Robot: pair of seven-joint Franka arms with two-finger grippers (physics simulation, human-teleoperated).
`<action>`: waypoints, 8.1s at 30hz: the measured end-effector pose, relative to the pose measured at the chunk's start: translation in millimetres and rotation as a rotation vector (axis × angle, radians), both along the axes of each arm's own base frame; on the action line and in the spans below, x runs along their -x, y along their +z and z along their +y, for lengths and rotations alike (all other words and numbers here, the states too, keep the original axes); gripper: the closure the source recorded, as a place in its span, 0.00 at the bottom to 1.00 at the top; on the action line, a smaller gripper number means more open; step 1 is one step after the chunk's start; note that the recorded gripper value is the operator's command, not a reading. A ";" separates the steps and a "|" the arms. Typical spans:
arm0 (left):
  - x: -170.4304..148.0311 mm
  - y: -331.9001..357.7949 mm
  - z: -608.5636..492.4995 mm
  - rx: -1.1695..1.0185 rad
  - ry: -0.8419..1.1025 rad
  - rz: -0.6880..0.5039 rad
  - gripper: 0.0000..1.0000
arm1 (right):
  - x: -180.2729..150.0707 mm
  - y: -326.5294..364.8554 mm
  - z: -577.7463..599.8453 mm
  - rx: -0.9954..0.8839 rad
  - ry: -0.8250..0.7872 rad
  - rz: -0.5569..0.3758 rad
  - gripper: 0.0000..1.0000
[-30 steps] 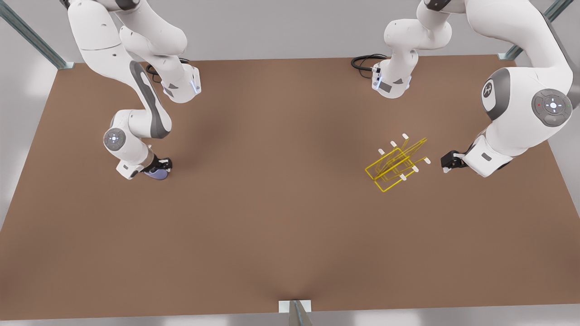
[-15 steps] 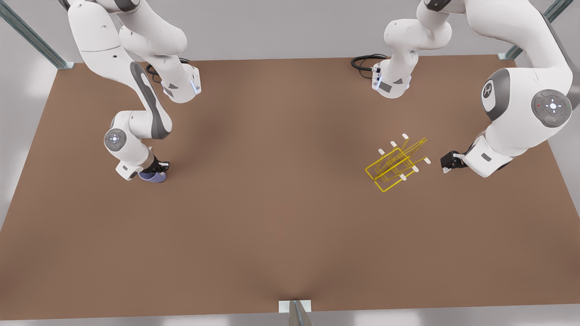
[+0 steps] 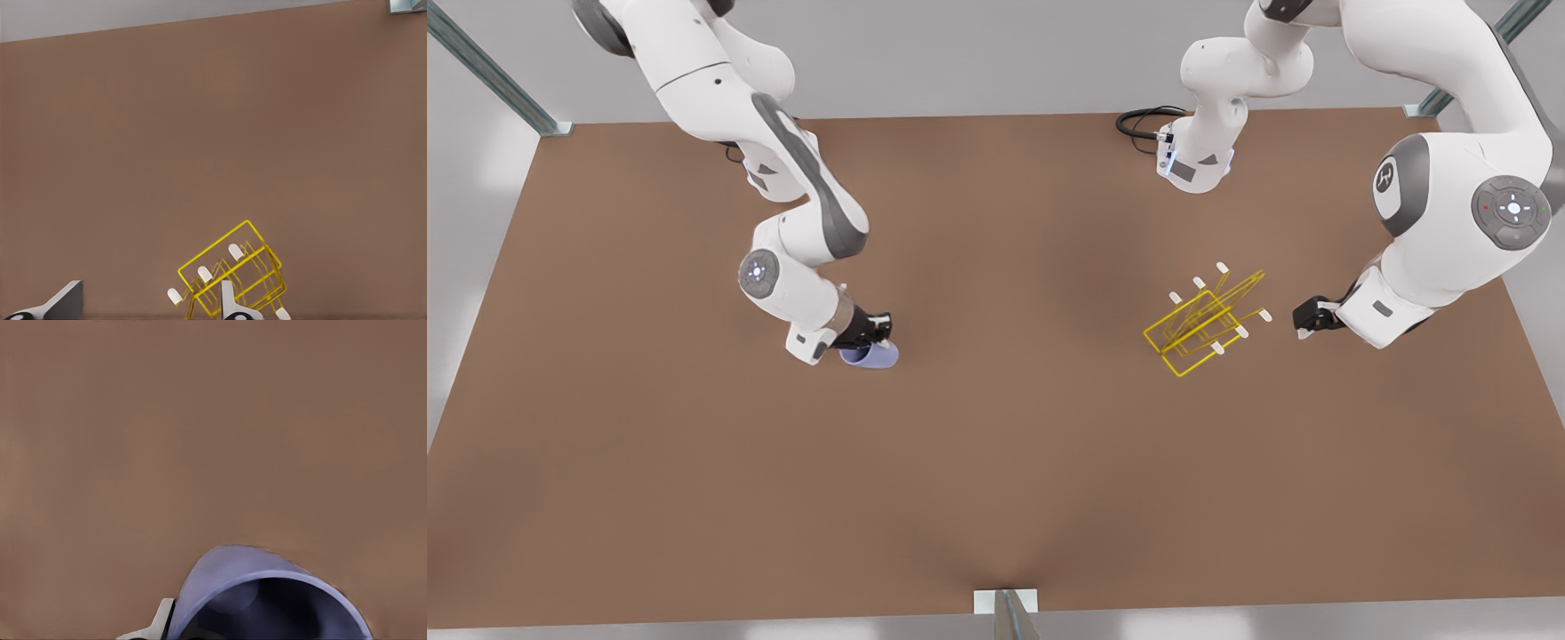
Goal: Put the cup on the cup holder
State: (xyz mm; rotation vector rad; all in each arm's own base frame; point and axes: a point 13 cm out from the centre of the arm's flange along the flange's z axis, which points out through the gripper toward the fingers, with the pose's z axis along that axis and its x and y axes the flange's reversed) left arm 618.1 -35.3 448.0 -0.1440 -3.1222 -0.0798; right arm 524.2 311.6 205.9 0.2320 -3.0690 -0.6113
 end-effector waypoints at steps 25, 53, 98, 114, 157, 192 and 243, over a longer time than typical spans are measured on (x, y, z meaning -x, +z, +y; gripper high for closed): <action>1.8 -0.5 0.1 0.000 0.010 0.007 0.00 | -16.1 -98.7 197.5 -0.971 -0.364 0.497 0.14; 21.7 -2.4 -91.0 0.092 0.017 0.054 0.00 | -120.7 -20.8 43.7 -0.812 -0.060 0.006 0.01; 38.9 -358.7 -462.0 0.168 -1.043 -0.098 0.00 | -73.1 280.3 -377.3 0.366 -0.109 0.036 0.00; 43.0 -406.0 -476.1 0.216 -1.098 -0.119 0.19 | -79.6 293.1 -382.8 0.367 -0.162 0.006 0.00; -19.4 -112.4 -137.5 -1.010 -1.061 0.538 0.26 | -81.9 294.2 -388.2 0.382 -0.193 0.000 0.00; 60.6 -172.1 -44.2 -0.740 -0.990 1.529 0.25 | -86.2 295.1 -384.8 0.382 -0.196 -0.015 0.00; 33.2 18.2 -85.6 -0.038 -0.571 0.119 0.00 | -86.6 294.7 -384.0 0.382 -0.195 -0.015 0.00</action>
